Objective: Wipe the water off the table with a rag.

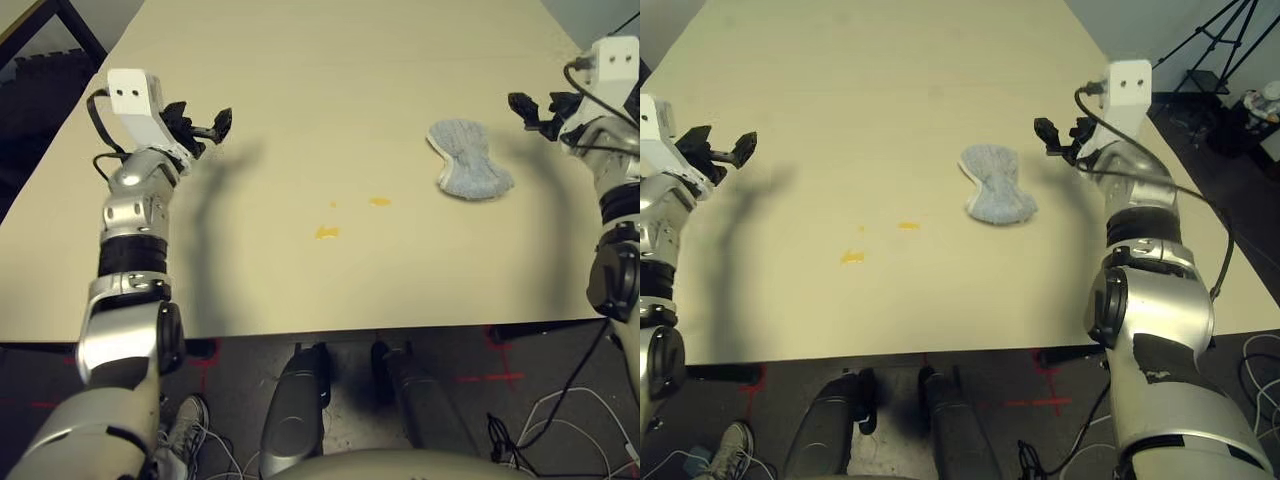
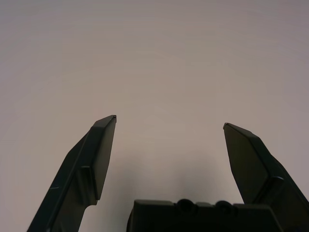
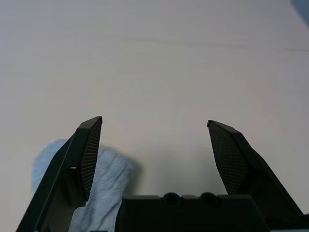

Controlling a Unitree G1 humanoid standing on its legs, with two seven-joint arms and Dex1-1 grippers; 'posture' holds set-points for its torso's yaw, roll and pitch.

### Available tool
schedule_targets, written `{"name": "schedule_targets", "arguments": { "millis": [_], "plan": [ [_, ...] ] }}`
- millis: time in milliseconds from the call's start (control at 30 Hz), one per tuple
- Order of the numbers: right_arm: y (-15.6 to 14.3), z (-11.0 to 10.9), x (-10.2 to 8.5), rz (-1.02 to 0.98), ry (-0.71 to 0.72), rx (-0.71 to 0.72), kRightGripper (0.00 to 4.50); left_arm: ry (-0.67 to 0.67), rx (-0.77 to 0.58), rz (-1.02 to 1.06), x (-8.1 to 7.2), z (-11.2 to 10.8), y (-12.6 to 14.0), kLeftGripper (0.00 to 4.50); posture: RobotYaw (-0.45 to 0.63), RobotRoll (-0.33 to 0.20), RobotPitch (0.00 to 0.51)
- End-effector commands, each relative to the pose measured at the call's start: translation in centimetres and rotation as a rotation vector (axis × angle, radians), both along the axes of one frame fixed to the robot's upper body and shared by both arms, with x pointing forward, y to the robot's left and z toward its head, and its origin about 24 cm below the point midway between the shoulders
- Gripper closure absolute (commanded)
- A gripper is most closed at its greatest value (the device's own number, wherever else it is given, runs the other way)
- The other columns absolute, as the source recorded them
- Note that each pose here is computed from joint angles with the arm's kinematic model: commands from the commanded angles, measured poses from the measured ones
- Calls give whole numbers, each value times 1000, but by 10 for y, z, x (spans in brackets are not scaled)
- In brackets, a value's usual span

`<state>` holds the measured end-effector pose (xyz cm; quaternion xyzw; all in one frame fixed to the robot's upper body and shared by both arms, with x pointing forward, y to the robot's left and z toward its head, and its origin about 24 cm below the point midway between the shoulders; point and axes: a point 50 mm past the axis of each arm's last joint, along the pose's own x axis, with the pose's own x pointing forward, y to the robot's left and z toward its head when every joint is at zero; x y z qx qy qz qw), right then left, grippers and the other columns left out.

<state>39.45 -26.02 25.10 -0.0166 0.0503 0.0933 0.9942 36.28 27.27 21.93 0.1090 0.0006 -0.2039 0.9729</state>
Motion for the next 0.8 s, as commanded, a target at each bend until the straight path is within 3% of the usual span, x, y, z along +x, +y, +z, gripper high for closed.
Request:
{"name": "schedule_targets", "arguments": {
  "millis": [33,300,433,800],
  "plan": [
    [19,-11,-9,58,114,-13,29,90,66,-199,-8,17,-13,0,271,0,238],
    [44,-28,-25,113,224,-42,29,229,176,-441,-22,53,-27,0,261,0,247],
    [46,-39,-28,116,267,-55,29,275,197,-503,-27,61,-30,0,254,0,249],
    [43,-76,-23,105,367,-99,29,516,265,-650,-56,32,-26,0,249,0,245]
  ]
}}
